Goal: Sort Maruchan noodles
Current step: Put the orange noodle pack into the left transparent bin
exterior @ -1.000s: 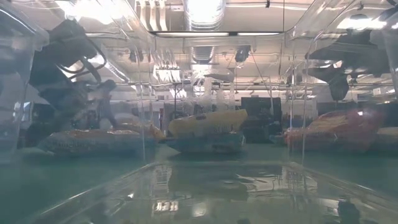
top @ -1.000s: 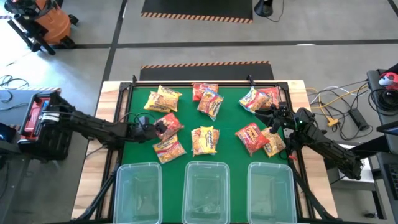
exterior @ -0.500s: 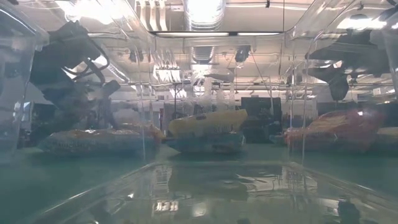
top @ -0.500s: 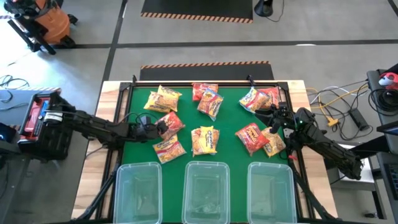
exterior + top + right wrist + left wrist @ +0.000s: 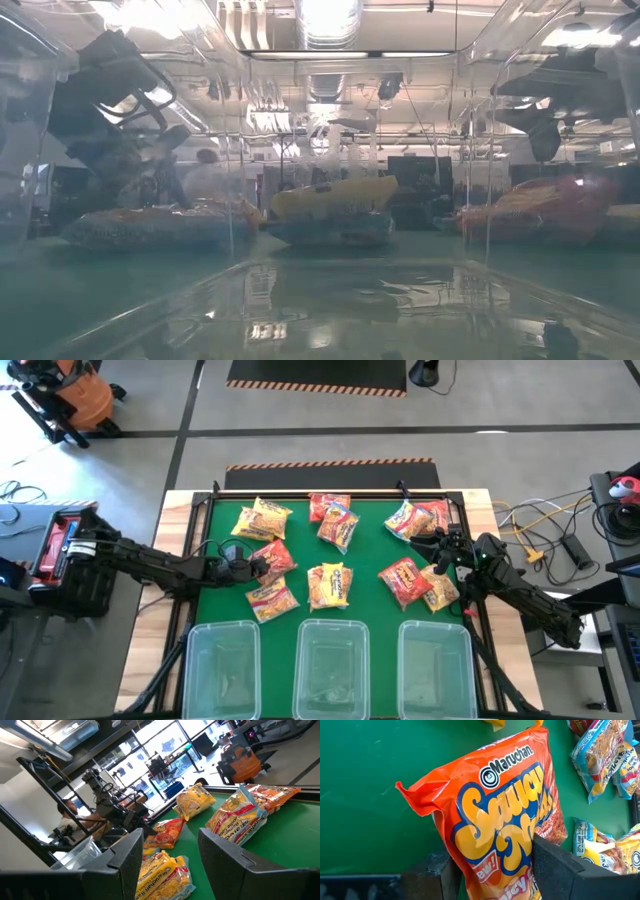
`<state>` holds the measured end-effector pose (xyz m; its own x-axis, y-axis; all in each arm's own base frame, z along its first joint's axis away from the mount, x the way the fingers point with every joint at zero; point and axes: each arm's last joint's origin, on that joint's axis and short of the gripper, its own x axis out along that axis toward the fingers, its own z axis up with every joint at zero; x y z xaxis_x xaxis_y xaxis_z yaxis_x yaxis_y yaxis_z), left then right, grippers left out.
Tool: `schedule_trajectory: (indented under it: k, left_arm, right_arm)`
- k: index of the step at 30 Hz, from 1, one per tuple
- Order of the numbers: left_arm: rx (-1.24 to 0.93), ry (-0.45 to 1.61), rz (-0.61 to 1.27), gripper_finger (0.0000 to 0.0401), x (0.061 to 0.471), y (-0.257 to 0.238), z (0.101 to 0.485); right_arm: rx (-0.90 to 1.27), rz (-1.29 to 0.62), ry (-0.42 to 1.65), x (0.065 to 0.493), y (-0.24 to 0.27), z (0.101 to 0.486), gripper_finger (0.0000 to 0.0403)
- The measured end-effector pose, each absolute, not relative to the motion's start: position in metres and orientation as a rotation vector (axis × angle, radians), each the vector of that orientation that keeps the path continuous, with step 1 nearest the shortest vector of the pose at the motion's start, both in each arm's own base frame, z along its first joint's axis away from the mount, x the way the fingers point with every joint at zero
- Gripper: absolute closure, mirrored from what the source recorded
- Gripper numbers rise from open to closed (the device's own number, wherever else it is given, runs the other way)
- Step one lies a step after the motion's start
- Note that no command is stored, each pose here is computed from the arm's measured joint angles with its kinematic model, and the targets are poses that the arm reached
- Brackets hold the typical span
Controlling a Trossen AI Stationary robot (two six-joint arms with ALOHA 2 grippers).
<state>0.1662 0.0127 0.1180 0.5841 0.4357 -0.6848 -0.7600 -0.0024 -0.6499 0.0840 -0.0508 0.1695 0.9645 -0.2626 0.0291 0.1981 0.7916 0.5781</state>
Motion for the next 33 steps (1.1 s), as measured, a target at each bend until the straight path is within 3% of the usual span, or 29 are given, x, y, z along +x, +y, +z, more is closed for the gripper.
schedule_trajectory:
  k: [17, 33]
  left_arm:
    - [-1.259, 0.265, 0.899, 0.0245, 0.17, 0.013, 0.126]
    - [-1.154, 0.122, 0.653, 0.0281, 0.165, 0.012, 0.166]
  right_arm:
    - [0.609, -0.249, -0.11, 0.084, -0.051, 0.17, 0.0225]
    - [0.609, -0.248, -0.11, 0.084, -0.051, 0.17, 0.0225]
